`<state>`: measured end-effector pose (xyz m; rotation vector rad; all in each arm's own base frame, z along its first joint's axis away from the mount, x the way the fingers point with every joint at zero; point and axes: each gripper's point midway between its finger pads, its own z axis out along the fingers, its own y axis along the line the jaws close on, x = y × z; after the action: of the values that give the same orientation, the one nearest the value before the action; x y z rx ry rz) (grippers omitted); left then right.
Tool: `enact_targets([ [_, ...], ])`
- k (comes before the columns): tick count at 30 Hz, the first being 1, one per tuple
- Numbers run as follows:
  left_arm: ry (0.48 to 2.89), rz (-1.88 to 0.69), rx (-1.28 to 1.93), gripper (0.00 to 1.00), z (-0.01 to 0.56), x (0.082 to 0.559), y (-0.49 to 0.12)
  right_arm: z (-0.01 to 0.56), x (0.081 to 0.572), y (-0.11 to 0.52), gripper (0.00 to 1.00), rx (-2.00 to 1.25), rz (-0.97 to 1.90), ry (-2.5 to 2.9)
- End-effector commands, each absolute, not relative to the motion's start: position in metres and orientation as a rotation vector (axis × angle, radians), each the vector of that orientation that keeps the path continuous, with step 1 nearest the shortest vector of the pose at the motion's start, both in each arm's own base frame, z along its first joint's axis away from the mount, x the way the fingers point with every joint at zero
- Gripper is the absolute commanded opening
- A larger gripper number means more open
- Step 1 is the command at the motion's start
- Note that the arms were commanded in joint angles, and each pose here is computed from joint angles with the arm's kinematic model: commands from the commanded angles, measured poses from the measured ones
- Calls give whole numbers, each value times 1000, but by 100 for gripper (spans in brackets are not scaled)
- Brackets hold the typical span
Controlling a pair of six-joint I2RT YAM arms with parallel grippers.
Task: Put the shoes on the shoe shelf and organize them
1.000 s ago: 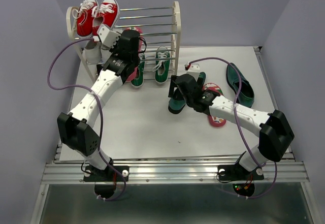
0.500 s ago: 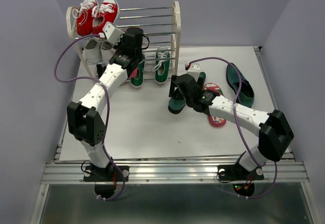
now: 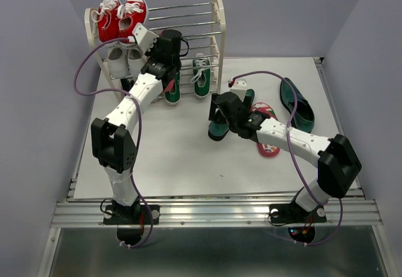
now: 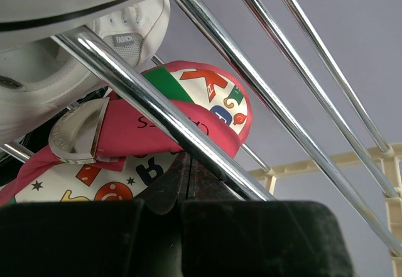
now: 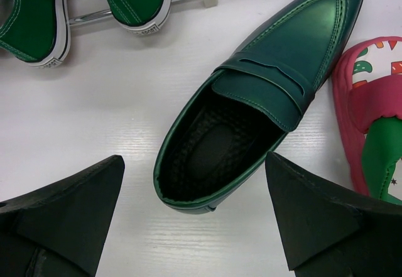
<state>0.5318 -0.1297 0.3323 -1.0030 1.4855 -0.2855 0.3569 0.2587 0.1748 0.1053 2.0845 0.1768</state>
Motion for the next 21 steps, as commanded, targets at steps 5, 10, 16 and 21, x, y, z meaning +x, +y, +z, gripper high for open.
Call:
enact_targets([
  [5, 1155, -503, -1073, 0, 435, 535, -116, 191, 368, 261, 100, 135, 160, 2032],
  [10, 1151, -477, -1094, 0, 424, 536, -112, 187, 368, 260, 100, 129, 147, 2037],
  [16, 1157, -466, -1112, 39, 411, 537, -111, 183, 367, 265, 100, 95, 161, 2055],
  [21, 1175, -457, -1109, 71, 404, 538, -112, 182, 365, 280, 100, 32, 226, 2079],
])
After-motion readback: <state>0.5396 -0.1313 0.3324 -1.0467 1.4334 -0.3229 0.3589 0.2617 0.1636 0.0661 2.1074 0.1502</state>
